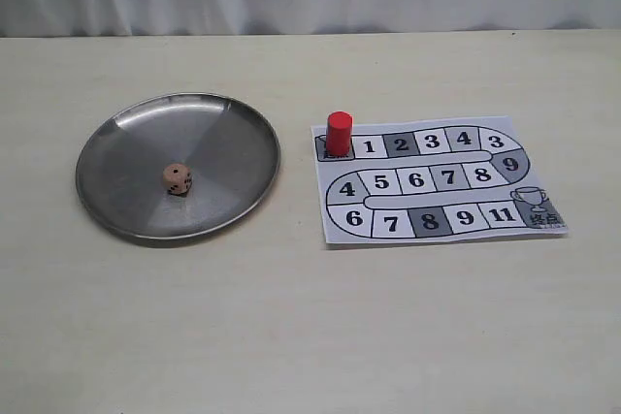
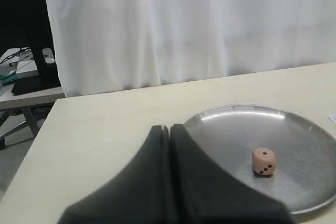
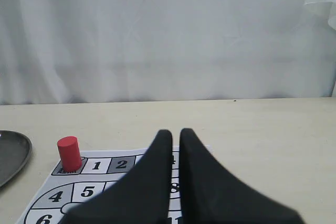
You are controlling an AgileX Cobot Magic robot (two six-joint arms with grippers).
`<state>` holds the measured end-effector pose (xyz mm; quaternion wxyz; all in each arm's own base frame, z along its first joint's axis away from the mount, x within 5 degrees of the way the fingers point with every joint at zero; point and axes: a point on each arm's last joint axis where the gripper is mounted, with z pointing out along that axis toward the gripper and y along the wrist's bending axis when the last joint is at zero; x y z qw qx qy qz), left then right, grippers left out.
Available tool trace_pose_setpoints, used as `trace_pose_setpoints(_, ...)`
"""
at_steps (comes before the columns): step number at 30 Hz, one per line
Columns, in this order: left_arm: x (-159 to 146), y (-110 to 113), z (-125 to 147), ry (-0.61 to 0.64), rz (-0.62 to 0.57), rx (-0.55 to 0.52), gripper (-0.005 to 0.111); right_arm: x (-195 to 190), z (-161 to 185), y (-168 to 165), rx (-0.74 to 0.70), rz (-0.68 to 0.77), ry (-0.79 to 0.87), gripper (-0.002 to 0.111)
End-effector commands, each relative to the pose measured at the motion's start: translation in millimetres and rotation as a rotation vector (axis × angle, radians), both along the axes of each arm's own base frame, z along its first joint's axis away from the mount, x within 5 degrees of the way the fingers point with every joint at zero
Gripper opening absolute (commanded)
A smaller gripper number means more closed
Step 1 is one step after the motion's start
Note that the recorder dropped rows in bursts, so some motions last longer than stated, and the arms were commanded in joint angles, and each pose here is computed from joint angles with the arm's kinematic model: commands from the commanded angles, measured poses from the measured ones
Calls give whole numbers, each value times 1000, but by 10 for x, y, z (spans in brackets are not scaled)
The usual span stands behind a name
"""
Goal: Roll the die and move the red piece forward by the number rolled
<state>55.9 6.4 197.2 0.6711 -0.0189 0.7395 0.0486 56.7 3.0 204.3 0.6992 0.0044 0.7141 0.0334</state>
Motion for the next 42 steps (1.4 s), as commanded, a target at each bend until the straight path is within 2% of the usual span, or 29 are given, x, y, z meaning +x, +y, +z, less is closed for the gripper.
trace_pose_setpoints(1, -1, 1, 4, -10, 2, -1, 0, -3, -7, -4, -1, -8, -2, 4)
trace_pose_setpoints(20, -1, 1, 4, -10, 2, -1, 0, -3, 11, -7, 2, -11, -21, 4)
trace_pose_setpoints(23, -1, 1, 4, -10, 2, -1, 0, -7, 103, -24, 38, -27, -122, 4)
trace_pose_setpoints(27, -1, 1, 4, -10, 2, -1, 0, -33, 240, -76, 359, -44, -274, 4)
trace_pose_setpoints(29, -1, 1, 4, -10, 2, -1, 0, -56, 312, -104, 365, -59, -362, 4)
trace_pose_setpoints(32, -1, 1, 4, -10, 2, -1, 0, -118, 449, -125, 297, -73, -522, 4)
trace_pose_setpoints(34, -1, 1, 4, -10, 2, -1, 0, -178, 655, -119, 272, -63, -596, 4)
trace_pose_setpoints(37, -1, 1, 4, -10, 2, -1, 0, -78, 871, -92, 218, -56, -519, 4)
trace_pose_setpoints(42, -1, 1, 4, -10, 2, -1, 0, 372, 930, -38, 131, -42, -180, 4)
